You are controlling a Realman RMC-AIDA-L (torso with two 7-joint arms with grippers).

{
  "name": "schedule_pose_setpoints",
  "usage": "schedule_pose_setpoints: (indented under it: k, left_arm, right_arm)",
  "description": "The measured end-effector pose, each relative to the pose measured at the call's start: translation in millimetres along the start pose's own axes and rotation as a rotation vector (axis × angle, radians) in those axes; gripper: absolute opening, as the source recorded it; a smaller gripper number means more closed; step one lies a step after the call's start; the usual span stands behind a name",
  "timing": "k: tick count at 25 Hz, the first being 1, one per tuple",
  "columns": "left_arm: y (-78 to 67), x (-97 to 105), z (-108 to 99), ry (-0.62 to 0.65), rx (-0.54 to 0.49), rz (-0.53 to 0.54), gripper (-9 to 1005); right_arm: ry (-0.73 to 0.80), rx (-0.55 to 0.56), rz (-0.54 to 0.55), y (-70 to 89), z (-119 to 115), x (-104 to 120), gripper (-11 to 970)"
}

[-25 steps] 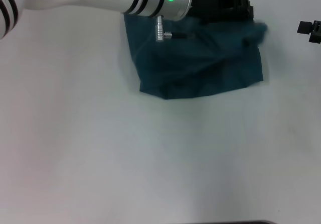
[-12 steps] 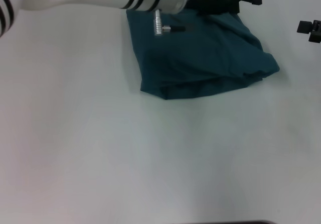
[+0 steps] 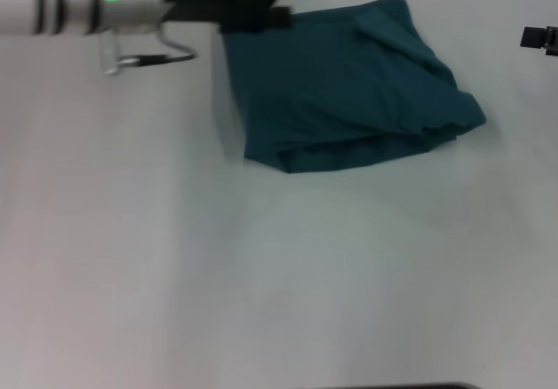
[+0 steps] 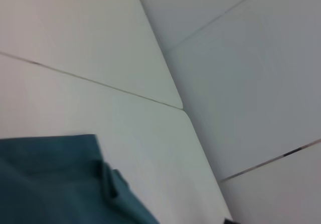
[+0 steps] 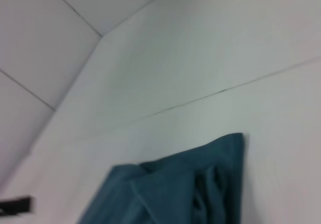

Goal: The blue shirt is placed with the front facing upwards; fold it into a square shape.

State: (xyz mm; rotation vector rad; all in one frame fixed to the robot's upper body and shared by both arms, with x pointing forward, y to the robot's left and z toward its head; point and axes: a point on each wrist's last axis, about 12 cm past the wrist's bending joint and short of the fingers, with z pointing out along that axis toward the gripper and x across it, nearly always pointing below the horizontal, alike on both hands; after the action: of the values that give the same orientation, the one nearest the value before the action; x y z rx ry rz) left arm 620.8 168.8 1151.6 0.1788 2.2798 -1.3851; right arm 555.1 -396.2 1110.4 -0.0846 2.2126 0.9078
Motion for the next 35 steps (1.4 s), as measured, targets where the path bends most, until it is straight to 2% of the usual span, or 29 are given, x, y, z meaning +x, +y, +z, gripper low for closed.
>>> schedule_pose_setpoints:
  k: [3, 4, 5, 8, 13, 17, 22, 29, 32, 35]
  left_arm:
    - [13.6, 5, -36, -0.054, 0.025, -0.036, 911]
    - [17.5, 10, -57, -0.094, 0.046, -0.032, 916]
    - [17.5, 10, -57, -0.094, 0.046, -0.032, 921]
    - [16.4, 17, -76, -0.087, 0.067, -0.019, 936]
    - [20.5, 26, -95, 0.045, 0.046, -0.054, 950]
    - [18.0, 29, -107, 0.081, 0.075, -0.060, 949]
    - [18.8, 31, -119, 0.082, 0.082, -0.059, 948]
    - [25.9, 31, -137, 0.053, 0.061, -0.064, 945]
    - [27.9, 33, -130, 0.117, 0.031, -0.066, 944]
    - [31.2, 35, -106, 0.204, -0.016, -0.095, 943]
  right_arm:
    - [0.053, 0.055, -0.139, 3.9, 12, -14, 784]
    - [0.079, 0.068, -0.162, 6.8, 17, -20, 784]
    - [0.107, 0.080, -0.160, 9.9, 23, -25, 784]
    - [0.192, 0.113, -0.112, 20.4, 35, -44, 783]
    - [0.296, 0.154, -0.070, 41.3, 45, -78, 783]
    - [0.378, 0.211, -0.048, 57.0, 50, -102, 782]
    - [0.459, 0.255, -0.028, 67.8, 59, -105, 781]
    - [0.534, 0.204, 0.030, 73.4, 78, -81, 780]
    - [0.535, 0.198, 0.030, 74.9, 80, -80, 780]
    - [0.536, 0.198, 0.028, 75.6, 80, -80, 779]
